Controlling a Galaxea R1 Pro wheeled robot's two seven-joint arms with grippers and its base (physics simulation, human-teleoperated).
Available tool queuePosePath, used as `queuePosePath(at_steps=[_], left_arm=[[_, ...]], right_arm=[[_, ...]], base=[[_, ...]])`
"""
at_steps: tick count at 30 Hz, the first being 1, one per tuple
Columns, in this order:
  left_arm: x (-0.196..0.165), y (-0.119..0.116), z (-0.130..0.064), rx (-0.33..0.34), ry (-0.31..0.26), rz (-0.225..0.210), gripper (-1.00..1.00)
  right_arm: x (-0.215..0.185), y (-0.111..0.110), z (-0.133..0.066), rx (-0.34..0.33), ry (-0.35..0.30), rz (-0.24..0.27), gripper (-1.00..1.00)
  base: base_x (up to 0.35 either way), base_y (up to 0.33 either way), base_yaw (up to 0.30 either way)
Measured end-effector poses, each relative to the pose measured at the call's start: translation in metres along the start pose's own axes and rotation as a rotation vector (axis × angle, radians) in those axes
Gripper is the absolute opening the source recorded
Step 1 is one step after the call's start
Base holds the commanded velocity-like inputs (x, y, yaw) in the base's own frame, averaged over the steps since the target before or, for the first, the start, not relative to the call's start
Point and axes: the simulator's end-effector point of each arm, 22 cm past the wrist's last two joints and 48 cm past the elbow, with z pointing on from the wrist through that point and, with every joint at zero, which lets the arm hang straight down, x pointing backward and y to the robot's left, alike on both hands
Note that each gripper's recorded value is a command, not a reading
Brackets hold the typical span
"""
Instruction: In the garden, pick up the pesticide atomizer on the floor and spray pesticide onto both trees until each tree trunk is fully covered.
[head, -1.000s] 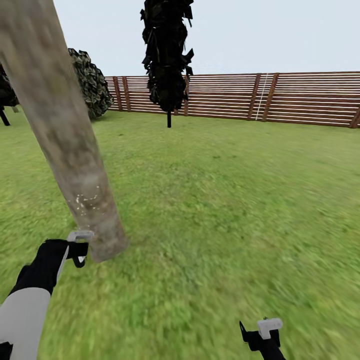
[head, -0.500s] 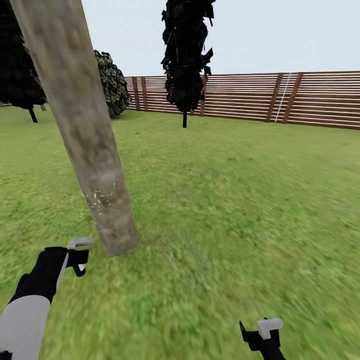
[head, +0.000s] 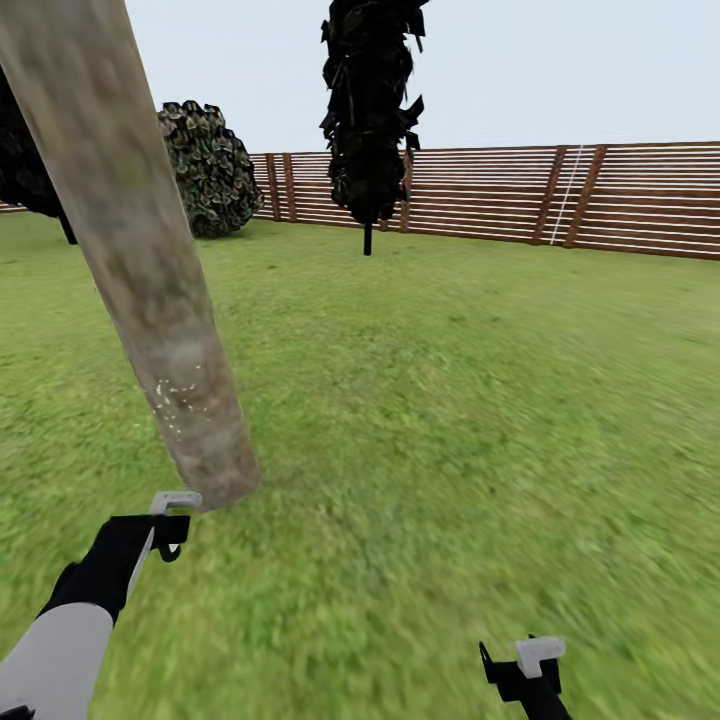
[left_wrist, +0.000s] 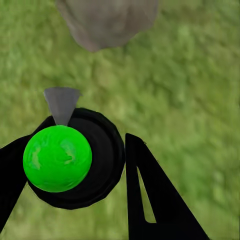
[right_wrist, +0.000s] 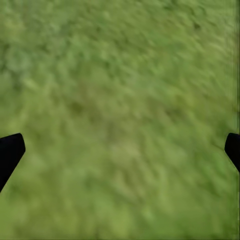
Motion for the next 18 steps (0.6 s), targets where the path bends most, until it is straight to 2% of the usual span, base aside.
queuePosePath(at_steps=[2, 7, 10, 13, 18], left_arm=[[0.013, 0.005, 0.008, -0.041, -0.002, 0.003, -1.0], [0.009, 0.007, 0.007, -0.059, -0.02, -0.001, -1.0], [0.008, 0.01, 0.007, -0.063, -0.023, -0.013, -1.0], [0.011, 0.018, 0.007, -0.069, -0.022, -0.058, -1.0], [0.013, 0.027, 0.006, -0.103, -0.019, -0.07, -1.0]], right_arm=[[0.0, 0.0, 0.0, 0.0, -0.001, 0.0, 1.0], [-0.001, 0.001, 0.0, 0.0, -0.002, 0.001, 1.0], [-0.001, 0.0, 0.0, 0.001, -0.002, 0.001, 1.0], [-0.001, 0.001, 0.0, 0.0, -0.002, 0.001, 1.0], [-0.001, 0.001, 0.0, 0.0, -0.002, 0.001, 1.0]], base=[[0.0, -0.278, 0.0], [0.056, -0.271, 0.046], [0.219, -0.198, 0.239], [0.269, -0.165, 0.272], [0.279, -0.157, 0.276]])
